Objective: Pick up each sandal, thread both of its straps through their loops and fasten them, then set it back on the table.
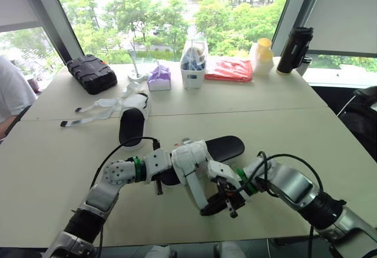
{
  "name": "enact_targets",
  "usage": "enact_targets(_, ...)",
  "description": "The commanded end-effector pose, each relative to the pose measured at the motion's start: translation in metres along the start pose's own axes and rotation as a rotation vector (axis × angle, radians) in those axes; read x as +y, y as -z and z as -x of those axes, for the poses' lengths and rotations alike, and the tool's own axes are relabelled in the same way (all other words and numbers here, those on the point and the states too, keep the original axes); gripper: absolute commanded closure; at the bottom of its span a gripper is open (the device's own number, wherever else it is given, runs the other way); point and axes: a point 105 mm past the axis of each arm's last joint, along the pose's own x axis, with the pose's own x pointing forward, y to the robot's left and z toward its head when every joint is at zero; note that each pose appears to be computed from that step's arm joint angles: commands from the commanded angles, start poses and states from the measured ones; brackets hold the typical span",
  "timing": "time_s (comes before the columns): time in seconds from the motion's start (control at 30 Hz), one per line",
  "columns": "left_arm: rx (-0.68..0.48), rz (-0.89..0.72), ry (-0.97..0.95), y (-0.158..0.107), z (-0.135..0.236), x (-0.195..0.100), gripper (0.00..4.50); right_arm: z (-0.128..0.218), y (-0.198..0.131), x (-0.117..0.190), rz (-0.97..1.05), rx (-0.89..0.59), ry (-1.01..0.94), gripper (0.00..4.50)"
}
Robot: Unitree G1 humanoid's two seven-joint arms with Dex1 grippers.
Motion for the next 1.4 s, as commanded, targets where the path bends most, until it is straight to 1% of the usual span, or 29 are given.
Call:
enact_targets(0.03,0.134,0.096,0.089,0.036,0.0,-0.028,4.5,-0.01,0.022,0.022,-0.027,0.076,-0.101,4.47)
enact_targets(0.2,0.144,0.099,0.105,0.038,0.001,-0.032,4.5,-0.007,0.021,0.032,0.017,0.083,-0.111,4.47)
enact_targets(0.33,0.166,0.08,0.128,0.041,0.001,-0.033,4.5,0.002,0.011,0.03,0.087,0.072,-0.08,4.47)
enact_targets(0.5,0.192,0.046,0.152,0.046,0.0,-0.035,4.5,0.029,-0.028,0.025,0.135,-0.023,-0.035,4.47)
enact_targets(0.63,0.207,0.018,0.18,0.052,-0.004,-0.039,4.5,0.066,-0.076,0.02,0.208,-0.132,-0.012,4.47)
enact_targets(0.8,0.215,0.002,0.191,0.056,-0.006,-0.04,4.5,0.084,-0.105,0.004,0.236,-0.196,0.025,4.47)
enact_targets(0.9,0.222,-0.01,0.193,0.058,-0.006,-0.039,4.5,0.083,-0.116,-0.018,0.26,-0.201,0.083,4.47)
enact_targets(1.07,0.224,-0.011,0.184,0.06,-0.005,-0.037,4.5,0.069,-0.113,-0.04,0.24,-0.18,0.095,4.47)
enact_targets(1.2,0.23,-0.013,0.185,0.061,-0.002,-0.039,4.5,0.058,-0.11,-0.063,0.214,-0.167,0.141,4.47)
enact_targets(1.37,0.235,-0.015,0.177,0.061,0.0,-0.039,4.5,0.053,-0.112,-0.078,0.209,-0.167,0.181,4.47)
enact_targets(1.4,0.235,-0.016,0.177,0.061,0.0,-0.039,4.5,0.051,-0.112,-0.082,0.207,-0.164,0.196,4.16)
